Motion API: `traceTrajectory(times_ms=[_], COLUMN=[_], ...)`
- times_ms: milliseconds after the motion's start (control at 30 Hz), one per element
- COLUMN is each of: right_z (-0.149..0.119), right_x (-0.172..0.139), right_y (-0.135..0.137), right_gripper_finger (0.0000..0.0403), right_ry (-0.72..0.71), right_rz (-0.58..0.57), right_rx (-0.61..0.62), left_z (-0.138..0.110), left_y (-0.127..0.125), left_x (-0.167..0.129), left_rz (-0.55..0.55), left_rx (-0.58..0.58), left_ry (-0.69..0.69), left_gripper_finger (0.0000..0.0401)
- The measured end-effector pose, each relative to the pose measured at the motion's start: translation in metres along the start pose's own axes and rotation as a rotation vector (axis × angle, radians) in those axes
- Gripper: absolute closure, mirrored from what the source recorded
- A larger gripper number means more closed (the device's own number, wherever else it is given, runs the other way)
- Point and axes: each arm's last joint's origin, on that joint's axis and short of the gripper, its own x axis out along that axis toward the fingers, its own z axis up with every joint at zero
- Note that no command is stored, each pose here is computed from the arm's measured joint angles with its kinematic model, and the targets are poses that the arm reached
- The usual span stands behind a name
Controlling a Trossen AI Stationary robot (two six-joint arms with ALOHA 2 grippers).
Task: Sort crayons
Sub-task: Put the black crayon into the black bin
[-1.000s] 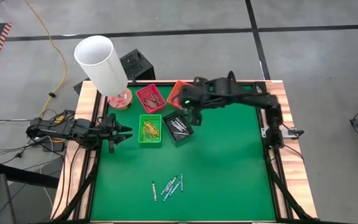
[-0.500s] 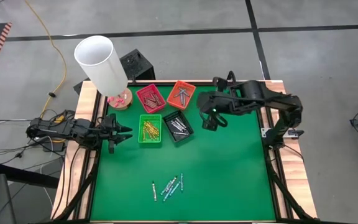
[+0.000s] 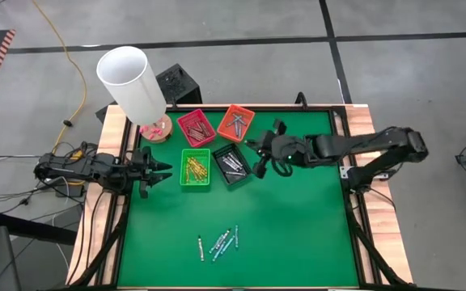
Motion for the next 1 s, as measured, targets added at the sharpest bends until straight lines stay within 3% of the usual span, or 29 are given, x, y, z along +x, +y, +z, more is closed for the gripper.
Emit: traceTrajectory(times_ms=[200,533,767,1000], right_z=[-0.048,-0.086,-0.112,-0.119], right_x=[0.043,0.115,0.146,0.151], right_y=[0.017,0.027,0.019,0.016], right_gripper_finger=[0.0400,0.0400,0.0400,0.0400], right_ry=[-0.077,-0.102,-0.040,-0.006], right_rz=[-0.007,-0.138,-0.205,-0.225], right_rx=[0.156,0.375,0.402,0.418], left_z=[0.000,-0.002,-0.006,-0.006], left_y=[0.000,0.002,0.004,0.005], left_x=[0.000,0.000,0.000,0.000], left_rz=[-0.001,0.061,0.084,0.100], left_rx=[-0.001,0.000,-0.013,-0.012], left_ry=[-0.005,0.009,0.043,0.041], left_gripper_finger=[0.0264,0.0264,0.0264,0.0264])
